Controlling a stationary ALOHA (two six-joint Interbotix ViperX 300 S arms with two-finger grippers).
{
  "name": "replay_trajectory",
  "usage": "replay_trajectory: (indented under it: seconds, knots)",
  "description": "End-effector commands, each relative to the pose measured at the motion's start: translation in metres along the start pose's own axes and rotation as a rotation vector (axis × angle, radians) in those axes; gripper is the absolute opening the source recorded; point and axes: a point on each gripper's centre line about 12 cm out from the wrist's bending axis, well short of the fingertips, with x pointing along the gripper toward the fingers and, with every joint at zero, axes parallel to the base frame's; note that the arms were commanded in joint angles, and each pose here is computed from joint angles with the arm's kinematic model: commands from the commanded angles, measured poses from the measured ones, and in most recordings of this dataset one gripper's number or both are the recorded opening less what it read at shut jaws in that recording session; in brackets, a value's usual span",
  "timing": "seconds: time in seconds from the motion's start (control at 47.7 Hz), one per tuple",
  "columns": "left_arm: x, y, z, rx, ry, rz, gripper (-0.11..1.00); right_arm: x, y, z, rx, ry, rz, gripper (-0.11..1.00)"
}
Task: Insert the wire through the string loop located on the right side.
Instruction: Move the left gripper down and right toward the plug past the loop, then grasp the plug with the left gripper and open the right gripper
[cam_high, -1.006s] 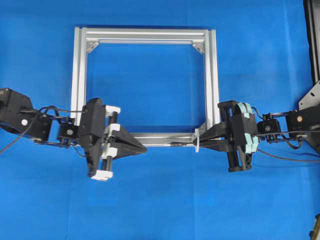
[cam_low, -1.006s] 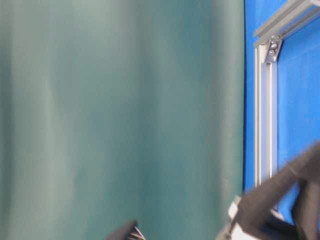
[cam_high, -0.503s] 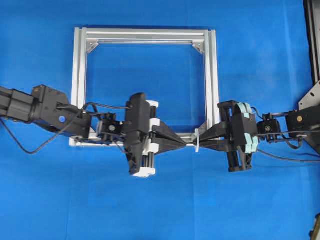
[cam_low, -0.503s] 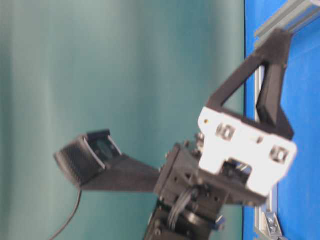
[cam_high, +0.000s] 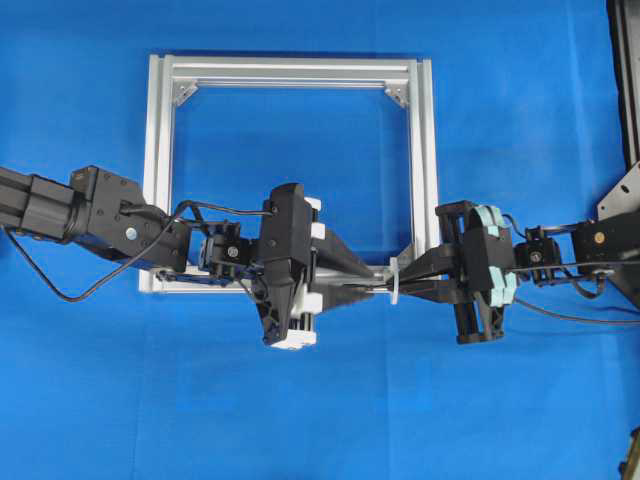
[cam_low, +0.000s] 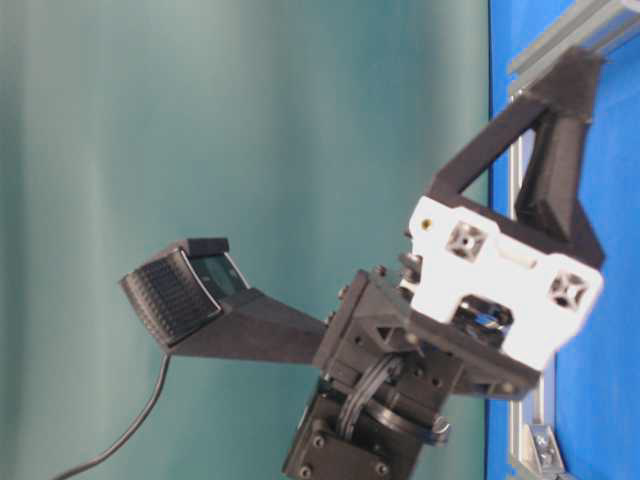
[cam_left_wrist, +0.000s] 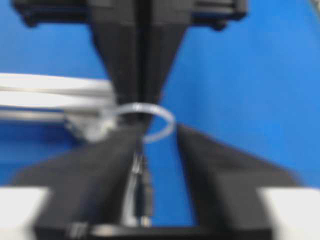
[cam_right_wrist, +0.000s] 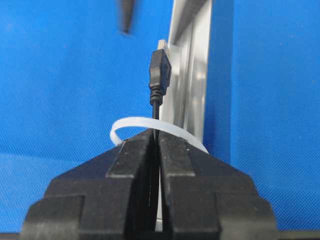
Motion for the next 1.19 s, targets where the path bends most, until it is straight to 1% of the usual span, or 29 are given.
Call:
replay_trajectory:
  seconds: [0.0,0.105,0.147,0.189,0.398,0.671,0.775,1.174]
  knots:
    - [-0.001,-0.006,0.015,0.005,-0.04,-0.015,0.46,0.0,0.001,0.006,0.002,-0.021,0.001,-0.02]
    - [-0.001,-0.008,0.014,0.008,-0.038,-0.02,0.77,0.0,0.001,0.006,0.002,-0.021,0.001,-0.02]
    - [-0.001,-0.008,0.014,0.006,-0.038,-0.02,0.85,0.0,0.001,0.006,0.002,-0.021,0.001,-0.02]
    - [-0.001,-0.008,0.014,0.005,-0.036,-0.02,0.9,0.0,0.001,0.006,0.001,-0.021,0.002,-0.02]
    - [0.001,-0.004,0.009,0.002,-0.016,-0.009,0.9,0.0,0.001,0.006,0.002,-0.021,0.001,-0.02]
    - [0.017,0.008,-0.025,-0.002,0.056,0.016,0.9,0.0,0.001,0.006,0.002,-0.021,0.001,-0.02]
    - [0.02,0.01,-0.033,-0.011,0.071,0.022,0.89,0.0,0.001,0.006,0.002,-0.021,0.001,-0.02]
    - [0.022,0.006,-0.024,-0.008,0.02,0.01,0.89,0.0,0.001,0.005,0.001,-0.012,0.002,-0.02]
